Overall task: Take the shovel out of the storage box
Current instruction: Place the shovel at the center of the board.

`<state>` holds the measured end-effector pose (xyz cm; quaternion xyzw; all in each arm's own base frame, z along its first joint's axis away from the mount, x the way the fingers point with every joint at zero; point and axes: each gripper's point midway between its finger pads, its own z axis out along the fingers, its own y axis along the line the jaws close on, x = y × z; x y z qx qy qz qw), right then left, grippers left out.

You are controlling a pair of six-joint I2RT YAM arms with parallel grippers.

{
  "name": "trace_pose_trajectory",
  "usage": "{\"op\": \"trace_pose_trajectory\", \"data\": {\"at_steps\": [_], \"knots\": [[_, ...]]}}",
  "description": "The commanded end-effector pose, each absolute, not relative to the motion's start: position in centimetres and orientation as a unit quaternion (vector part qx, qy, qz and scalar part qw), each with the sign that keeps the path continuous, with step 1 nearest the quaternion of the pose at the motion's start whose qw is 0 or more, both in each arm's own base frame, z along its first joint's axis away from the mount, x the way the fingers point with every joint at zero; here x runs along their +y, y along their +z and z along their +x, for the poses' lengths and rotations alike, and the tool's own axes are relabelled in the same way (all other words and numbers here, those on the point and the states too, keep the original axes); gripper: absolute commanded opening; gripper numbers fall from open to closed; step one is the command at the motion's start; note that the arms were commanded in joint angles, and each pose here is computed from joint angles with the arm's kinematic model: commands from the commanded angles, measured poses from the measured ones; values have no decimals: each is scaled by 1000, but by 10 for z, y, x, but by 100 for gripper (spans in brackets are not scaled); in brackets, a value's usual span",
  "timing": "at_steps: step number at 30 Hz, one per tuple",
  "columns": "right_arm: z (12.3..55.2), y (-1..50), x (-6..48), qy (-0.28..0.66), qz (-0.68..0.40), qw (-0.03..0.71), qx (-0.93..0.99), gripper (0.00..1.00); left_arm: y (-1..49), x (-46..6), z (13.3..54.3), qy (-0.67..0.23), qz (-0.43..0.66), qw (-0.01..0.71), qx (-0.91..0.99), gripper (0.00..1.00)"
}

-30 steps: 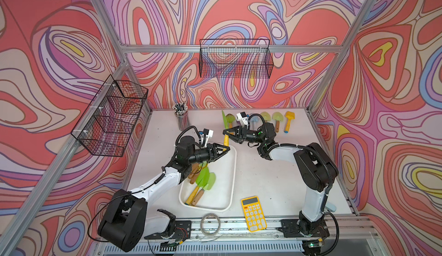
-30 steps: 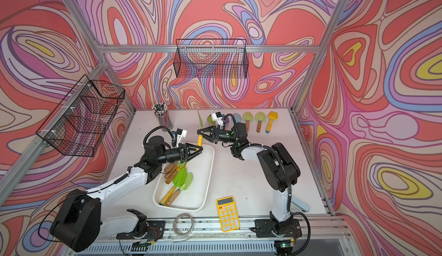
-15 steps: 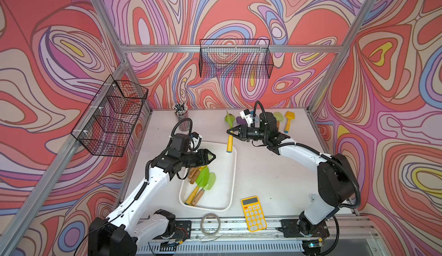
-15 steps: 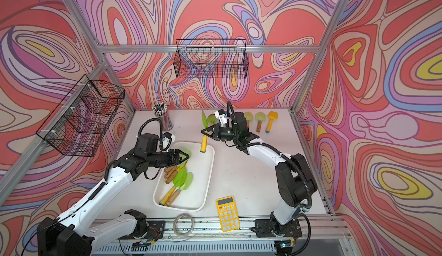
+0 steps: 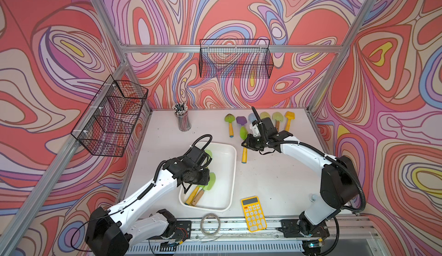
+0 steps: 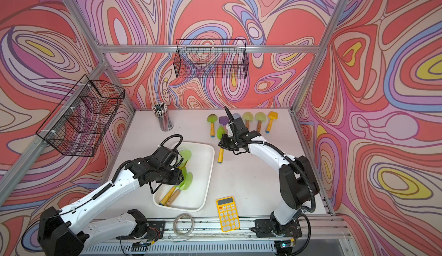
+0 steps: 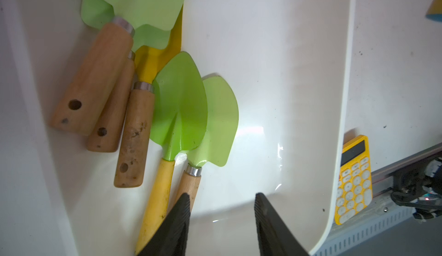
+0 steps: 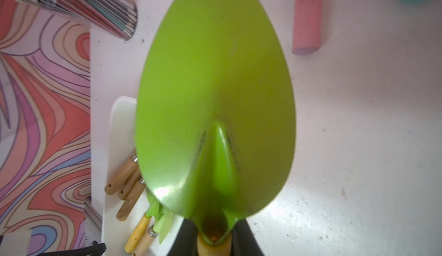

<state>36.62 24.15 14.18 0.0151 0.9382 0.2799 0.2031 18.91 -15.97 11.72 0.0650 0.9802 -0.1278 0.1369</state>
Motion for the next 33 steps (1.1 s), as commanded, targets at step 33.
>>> {"op": "trace_pose_trajectory", "data": {"at_steps": [33], "knots": [[362, 26, 254, 146, 15, 117, 982, 14, 59, -128, 151, -78, -17, 122, 989, 54]]}}
